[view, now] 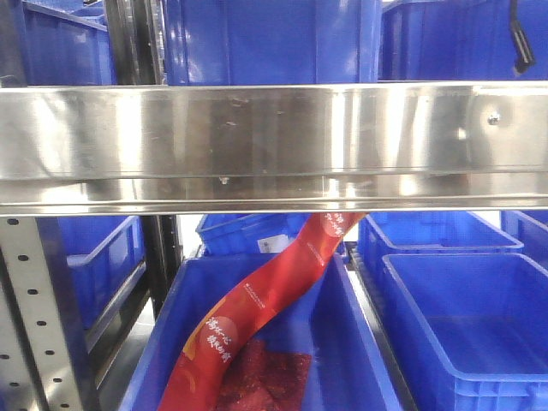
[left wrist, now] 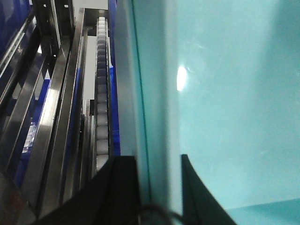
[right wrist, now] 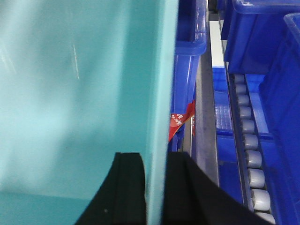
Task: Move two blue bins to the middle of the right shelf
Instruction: 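Raise the held teal bin with both grippers above the upper shelf rail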
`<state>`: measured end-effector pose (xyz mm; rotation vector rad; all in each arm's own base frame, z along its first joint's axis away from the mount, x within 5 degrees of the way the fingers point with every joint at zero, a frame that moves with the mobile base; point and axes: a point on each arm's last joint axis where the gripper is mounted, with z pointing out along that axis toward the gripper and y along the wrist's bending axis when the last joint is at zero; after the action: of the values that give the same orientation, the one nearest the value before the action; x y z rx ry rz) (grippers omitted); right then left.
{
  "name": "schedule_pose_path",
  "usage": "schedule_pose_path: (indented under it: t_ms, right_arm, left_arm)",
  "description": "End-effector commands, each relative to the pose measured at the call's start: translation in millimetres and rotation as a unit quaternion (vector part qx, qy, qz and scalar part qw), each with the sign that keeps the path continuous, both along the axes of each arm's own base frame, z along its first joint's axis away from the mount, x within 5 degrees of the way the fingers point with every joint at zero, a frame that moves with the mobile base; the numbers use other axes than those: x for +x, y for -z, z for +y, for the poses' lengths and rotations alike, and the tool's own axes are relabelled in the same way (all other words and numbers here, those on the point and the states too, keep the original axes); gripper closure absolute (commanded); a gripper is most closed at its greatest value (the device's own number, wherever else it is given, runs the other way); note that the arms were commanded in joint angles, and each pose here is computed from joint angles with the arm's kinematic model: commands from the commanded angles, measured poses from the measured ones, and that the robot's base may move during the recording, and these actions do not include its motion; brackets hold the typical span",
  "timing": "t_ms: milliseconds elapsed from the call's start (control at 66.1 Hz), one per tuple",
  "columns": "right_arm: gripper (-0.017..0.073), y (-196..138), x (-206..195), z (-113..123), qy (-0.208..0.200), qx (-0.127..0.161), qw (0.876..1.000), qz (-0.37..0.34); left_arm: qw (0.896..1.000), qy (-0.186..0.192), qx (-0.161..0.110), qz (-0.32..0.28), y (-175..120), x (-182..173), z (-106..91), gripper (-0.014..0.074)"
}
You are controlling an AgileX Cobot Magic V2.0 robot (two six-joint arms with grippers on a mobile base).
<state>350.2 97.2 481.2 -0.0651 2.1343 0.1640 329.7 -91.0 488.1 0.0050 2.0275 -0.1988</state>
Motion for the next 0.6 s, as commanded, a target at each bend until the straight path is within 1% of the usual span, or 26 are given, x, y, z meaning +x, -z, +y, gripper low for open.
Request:
schedule_pose_path:
  t_ms: [0, 302, 454, 590]
  right_arm:
    - [0.0725, -15.3, -4.1, 2.7, -0.013, 0.017, 0.999, -0.050]
    - [0.0725, -15.3, -4.1, 2.7, -0.013, 0.017, 0.999, -0.050]
    - [0.0725, -15.3, -4.1, 2.7, -0.013, 0.017, 0.999, -0.050]
    - [0.0725, -16.3, -3.6, 2.9, -0.014, 0.018, 0.998, -0.056]
  left_arm:
    - [0.995, 0.026, -0.038, -0.087, -26.3, -7.7, -5.1, 0.0704]
    - [0.995, 0.026, -0.038, -0.087, -26.3, -7.7, -5.1, 0.0704]
    - [0.992, 0.029, -0.045, -0.114, -31.2, -6.6, -6.0, 0.0704]
    - [0.991, 0.030, -0.047, -0.122, -32.7, -6.4, -6.2, 0.0704]
